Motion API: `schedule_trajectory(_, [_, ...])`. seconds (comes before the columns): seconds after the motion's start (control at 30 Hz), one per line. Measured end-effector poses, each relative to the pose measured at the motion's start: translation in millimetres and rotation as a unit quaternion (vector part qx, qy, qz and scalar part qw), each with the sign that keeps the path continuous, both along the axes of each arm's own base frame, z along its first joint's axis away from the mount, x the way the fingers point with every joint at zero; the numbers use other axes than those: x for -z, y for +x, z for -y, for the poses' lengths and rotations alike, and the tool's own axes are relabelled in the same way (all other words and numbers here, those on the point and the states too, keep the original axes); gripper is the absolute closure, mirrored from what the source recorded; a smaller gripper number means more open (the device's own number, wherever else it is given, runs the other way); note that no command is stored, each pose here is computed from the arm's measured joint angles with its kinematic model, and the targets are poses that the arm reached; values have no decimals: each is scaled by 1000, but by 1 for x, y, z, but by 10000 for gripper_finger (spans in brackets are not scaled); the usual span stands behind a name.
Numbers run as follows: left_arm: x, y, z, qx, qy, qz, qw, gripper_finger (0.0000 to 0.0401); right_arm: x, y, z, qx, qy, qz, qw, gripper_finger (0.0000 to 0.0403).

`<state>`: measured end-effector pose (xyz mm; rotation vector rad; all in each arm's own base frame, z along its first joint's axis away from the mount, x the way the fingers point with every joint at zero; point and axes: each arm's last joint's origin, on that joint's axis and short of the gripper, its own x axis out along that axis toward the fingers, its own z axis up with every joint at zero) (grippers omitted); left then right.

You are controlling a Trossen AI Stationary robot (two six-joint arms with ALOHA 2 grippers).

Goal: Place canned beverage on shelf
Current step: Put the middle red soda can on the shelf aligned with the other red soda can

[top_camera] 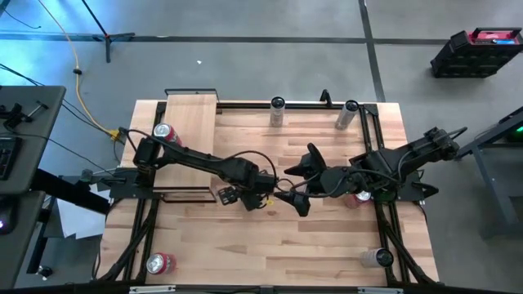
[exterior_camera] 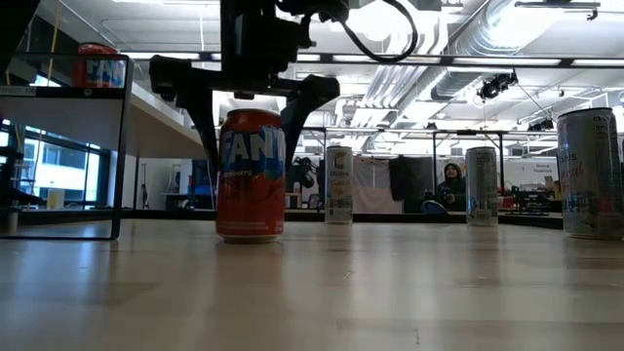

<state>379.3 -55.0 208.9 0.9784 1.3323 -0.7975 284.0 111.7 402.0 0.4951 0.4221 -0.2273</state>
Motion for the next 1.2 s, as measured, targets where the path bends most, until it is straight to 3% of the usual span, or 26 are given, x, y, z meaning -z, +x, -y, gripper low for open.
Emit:
schedule_trajectory(0.4, [4,2,6,-6,-11,0,1000,83,0,0,1,11,-2,3,1000,4])
schedule_trajectory(0.7, [-3,-1,14,-45,-31,5,999,116,-1,0,1,14,-5,5,1000,4])
schedule_trajectory(0.97, [-49,-16,9,-118,-75,45,989,116,-1,3,11,28,-15,4,999,4])
schedule_trajectory(1.2, [-104,-55,-18,-215,-71,82,971,116,-1,6,20,26,-29,0,999,4])
